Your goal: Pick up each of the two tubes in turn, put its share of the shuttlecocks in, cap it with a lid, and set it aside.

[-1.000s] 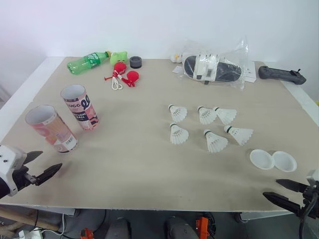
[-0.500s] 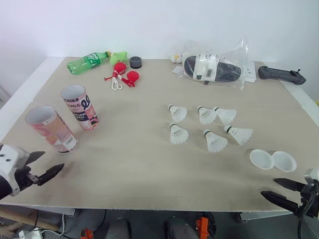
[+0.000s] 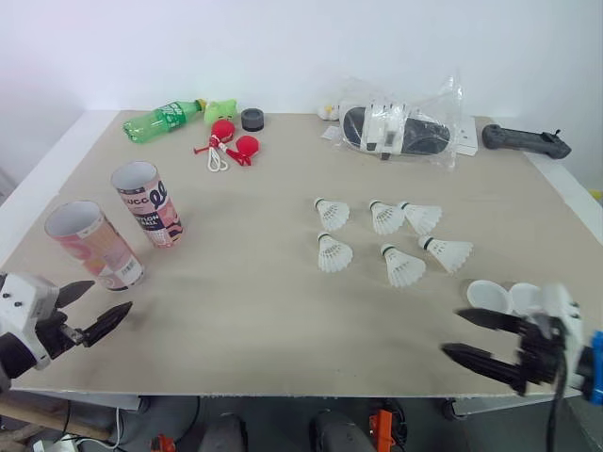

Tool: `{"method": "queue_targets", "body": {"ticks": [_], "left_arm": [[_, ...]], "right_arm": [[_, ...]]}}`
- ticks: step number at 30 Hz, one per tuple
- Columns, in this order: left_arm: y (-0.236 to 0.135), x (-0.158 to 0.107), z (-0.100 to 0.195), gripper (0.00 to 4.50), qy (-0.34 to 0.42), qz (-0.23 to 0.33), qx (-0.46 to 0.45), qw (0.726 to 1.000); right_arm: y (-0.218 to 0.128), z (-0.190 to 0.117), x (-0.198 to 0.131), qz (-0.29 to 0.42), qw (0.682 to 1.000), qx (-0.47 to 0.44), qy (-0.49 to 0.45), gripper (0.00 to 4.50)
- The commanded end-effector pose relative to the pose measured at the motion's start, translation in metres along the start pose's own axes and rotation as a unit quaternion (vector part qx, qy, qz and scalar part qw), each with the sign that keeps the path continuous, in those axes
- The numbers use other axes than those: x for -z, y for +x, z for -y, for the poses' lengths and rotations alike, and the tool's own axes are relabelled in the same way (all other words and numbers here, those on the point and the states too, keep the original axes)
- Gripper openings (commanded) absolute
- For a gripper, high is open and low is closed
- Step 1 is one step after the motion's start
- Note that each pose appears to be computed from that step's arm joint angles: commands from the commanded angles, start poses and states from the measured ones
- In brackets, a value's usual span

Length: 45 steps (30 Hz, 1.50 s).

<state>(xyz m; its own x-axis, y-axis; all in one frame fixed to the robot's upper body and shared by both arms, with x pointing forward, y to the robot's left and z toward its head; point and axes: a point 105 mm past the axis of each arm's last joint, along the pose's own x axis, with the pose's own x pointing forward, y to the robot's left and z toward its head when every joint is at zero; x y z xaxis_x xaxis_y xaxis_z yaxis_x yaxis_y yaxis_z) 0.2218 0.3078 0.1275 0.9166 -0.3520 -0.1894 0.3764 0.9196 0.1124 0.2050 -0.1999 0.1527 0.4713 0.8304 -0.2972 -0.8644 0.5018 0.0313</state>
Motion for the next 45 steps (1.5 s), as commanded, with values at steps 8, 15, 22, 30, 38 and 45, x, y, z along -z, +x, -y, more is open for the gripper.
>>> {"method": "queue_targets", "body": {"ticks": [8, 15, 22, 30, 38, 45], "left_arm": [[-0.009, -0.002, 0.002, 4.47, -0.020, 0.096, -0.144, 0.985], [0.009, 0.012, 0.008, 4.47, -0.047, 0.112, -0.180, 0.976], [0.024, 0.025, 0.007, 4.47, -0.049, 0.100, -0.201, 0.973], [0.037, 0.030, -0.005, 4.47, -0.054, 0.104, -0.219, 0.969], [0.064, 0.022, -0.014, 4.47, -0.059, 0.115, -0.206, 0.970], [0.081, 0.016, -0.021, 4.47, -0.056, 0.124, -0.194, 0.972]], "right_arm": [[0.087, -0.043, -0.077, 0.108, 0.978, -0.142, -0.109, 4.50], [0.111, -0.045, -0.084, 0.122, 0.972, -0.169, -0.107, 4.50], [0.130, -0.046, -0.092, 0.140, 0.967, -0.181, -0.114, 4.50], [0.140, -0.046, -0.099, 0.150, 0.965, -0.183, -0.117, 4.50], [0.145, -0.043, -0.104, 0.160, 0.964, -0.176, -0.120, 4.50], [0.146, -0.042, -0.103, 0.162, 0.964, -0.173, -0.119, 4.50]]}}
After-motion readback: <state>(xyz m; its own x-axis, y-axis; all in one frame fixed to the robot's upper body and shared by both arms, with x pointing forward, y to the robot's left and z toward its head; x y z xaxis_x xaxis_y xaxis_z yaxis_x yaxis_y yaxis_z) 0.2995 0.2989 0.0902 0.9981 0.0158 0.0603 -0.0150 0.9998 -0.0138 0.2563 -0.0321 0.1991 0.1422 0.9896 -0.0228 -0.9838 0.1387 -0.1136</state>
